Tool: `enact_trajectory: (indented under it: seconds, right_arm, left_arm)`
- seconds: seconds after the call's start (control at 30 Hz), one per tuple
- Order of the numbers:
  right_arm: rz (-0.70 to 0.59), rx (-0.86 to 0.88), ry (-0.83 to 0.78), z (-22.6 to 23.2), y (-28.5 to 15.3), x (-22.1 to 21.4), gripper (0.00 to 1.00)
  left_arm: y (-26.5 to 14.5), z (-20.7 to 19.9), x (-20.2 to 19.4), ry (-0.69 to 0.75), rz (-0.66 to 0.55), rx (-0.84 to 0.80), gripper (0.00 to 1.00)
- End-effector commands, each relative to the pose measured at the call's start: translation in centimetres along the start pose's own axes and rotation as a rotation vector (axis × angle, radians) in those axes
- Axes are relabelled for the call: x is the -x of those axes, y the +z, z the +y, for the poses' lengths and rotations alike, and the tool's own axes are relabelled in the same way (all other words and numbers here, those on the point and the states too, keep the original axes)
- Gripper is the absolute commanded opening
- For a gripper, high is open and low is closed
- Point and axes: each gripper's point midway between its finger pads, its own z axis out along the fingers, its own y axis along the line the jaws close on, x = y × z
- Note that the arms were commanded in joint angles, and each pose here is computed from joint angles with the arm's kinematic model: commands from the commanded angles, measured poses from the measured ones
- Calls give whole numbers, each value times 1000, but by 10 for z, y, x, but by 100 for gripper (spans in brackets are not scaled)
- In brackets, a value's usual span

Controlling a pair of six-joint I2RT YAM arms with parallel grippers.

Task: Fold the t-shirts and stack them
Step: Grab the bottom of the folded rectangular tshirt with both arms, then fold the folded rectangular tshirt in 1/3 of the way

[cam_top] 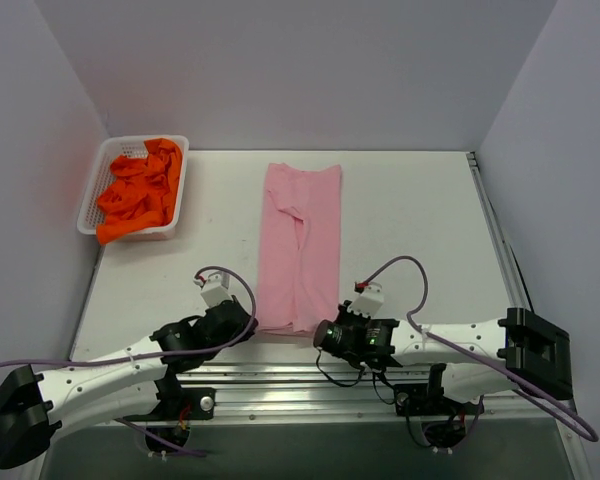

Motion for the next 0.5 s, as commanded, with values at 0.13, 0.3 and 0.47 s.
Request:
enact_trajectory:
  seconds: [0.13,0.3,0.47]
  right_arm:
    - [-214,-66,-55,26,-19,84,0]
    - [-244,-93,-61,37,-8,122,0]
    - [-271,-106,-46,48,5,156,0]
  left_arm:
    - [-19,-54,56,54,-109,-42,2]
    - [-15,-80,87,72,-154,-51,2]
    - [5,-95,116,47,-161,-64,2]
